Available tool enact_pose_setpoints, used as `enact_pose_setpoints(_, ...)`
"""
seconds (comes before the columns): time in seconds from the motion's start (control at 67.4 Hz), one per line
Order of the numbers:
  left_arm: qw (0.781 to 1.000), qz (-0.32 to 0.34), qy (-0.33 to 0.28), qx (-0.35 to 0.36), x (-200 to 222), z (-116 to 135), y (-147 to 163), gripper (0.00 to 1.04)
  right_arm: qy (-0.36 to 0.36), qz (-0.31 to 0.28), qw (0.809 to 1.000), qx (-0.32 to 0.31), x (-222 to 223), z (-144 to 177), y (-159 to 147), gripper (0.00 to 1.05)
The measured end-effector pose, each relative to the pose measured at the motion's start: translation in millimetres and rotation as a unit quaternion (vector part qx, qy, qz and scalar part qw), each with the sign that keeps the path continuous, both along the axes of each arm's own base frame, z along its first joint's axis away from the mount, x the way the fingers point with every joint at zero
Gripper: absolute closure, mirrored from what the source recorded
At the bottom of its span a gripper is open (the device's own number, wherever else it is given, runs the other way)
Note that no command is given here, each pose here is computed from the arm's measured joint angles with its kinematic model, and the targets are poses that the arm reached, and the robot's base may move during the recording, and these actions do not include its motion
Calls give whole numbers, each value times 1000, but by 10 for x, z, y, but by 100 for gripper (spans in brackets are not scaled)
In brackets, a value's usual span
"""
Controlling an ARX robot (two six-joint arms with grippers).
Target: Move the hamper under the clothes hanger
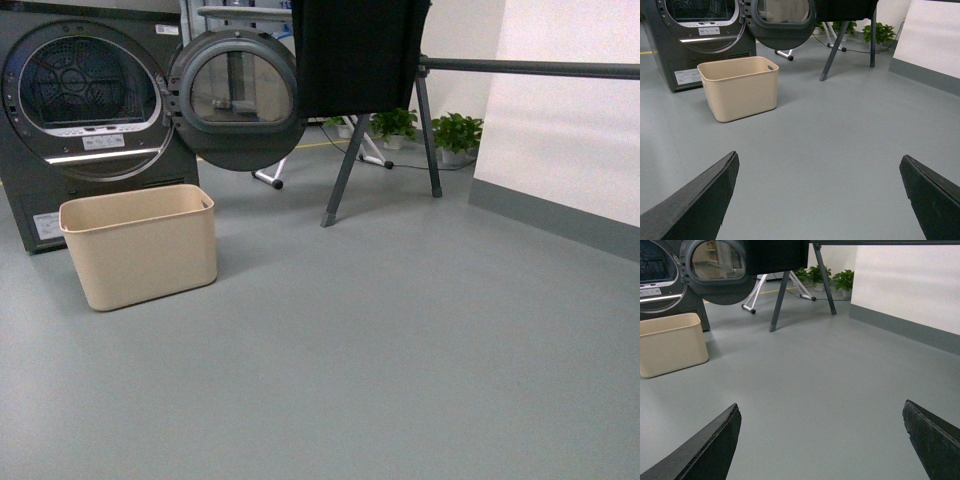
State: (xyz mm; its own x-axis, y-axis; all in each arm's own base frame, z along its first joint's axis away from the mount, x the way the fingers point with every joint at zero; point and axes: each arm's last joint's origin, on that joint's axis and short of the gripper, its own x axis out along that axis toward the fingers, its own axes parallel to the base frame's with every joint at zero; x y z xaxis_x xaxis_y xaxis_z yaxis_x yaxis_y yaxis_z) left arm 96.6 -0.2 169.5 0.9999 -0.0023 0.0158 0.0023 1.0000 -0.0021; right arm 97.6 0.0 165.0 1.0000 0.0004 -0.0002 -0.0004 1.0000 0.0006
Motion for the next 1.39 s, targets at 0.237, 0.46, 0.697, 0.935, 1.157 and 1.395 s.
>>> enact_pose_setpoints(0.237, 1000, 0, 0, 0, 0, 0, 0, 7, 0, 0, 1000, 0, 0, 0, 0, 8)
enact_pose_setpoints(0.46, 1000, 0, 0, 0, 0, 0, 0, 7, 0, 0, 1000, 0, 0, 0, 0, 8)
enact_pose_setpoints(0.697, 1000, 0, 0, 0, 0, 0, 0, 7, 0, 0, 1000, 0, 0, 0, 0, 8)
enact_pose_setpoints(0.935, 1000, 0, 0, 0, 0, 0, 0, 7, 0, 0, 1000, 0, 0, 0, 0, 8)
enact_pose_setpoints(1.157, 1000, 0, 0, 0, 0, 0, 0, 7, 0, 0, 1000, 0, 0, 0, 0, 8)
enact_pose_setpoints(1.395, 1000, 0, 0, 0, 0, 0, 0, 7, 0, 0, 1000, 0, 0, 0, 0, 8)
